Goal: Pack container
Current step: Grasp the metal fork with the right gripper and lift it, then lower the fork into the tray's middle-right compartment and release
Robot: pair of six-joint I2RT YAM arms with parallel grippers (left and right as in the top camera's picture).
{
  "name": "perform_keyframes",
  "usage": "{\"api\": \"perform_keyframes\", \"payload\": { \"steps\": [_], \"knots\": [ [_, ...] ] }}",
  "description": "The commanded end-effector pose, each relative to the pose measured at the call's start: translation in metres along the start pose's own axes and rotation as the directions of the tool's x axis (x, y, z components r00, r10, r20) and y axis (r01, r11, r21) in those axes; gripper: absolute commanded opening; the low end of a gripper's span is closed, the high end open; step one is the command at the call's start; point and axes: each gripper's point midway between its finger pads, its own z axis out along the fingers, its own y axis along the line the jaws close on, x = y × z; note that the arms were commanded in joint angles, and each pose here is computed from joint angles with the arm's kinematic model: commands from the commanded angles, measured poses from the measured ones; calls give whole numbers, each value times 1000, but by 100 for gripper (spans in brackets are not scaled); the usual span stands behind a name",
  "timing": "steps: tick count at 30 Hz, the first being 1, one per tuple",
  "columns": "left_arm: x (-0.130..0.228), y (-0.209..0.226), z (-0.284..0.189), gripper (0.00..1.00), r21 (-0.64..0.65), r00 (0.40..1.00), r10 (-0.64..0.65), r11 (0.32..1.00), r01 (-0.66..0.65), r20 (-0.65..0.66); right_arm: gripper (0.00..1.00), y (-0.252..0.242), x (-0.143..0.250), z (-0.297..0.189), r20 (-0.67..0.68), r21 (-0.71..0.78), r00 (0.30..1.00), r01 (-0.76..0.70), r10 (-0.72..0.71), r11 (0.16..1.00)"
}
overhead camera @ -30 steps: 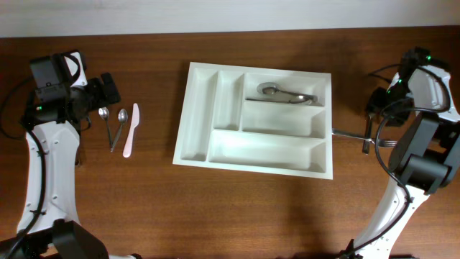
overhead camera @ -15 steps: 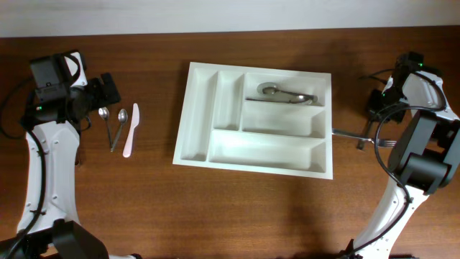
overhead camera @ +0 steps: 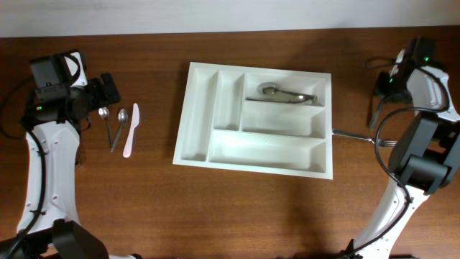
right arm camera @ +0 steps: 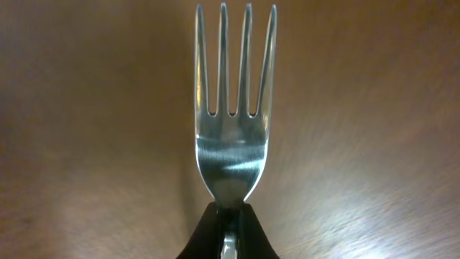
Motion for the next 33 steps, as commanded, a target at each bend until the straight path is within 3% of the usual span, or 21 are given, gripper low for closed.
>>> {"api": "perform_keyframes", "payload": {
  "steps": [1,4,6,11,16,21,23,26,28,33],
  "knots": [
    [-6,-1,-1,99,11,1000,13,1000,-14,11,4,13,-59,-46,182,-22,971,163,-156,986],
    [-6,-1,-1,99,11,1000,13,1000,-14,11,4,61,-76,-85,285,-192,915,346,-286,918],
    [-6,-1,-1,99,11,1000,13,1000,-14,11,4,111,-71,-124,359,-351,860,485,-362,801],
    [-6,-1,-1,99,11,1000,13,1000,-14,11,4,179,-28,-156,356,-452,776,630,-521,631],
    [-6,-1,-1,99,11,1000,13,1000,-14,11,4,232,43,-160,373,-471,507,825,-777,312],
    [-6,-1,-1,99,11,1000,13,1000,-14,11,4,261,80,-157,361,-402,248,911,-899,90],
    [-6,-1,-1,99,11,1000,13,1000,-14,11,4,269,108,-152,350,-397,74,915,-934,-76],
    [-6,-1,-1,99,11,1000,13,1000,-14,11,4,272,139,-138,328,-414,-106,877,-939,-243],
    [-6,-1,-1,99,11,1000,13,1000,-14,11,4,273,152,-129,329,-431,-146,856,-933,-286],
    [-6,-1,-1,99,11,1000,13,1000,-14,11,4,271,181,-97,308,-496,-157,815,-938,-300]
  ]
}}
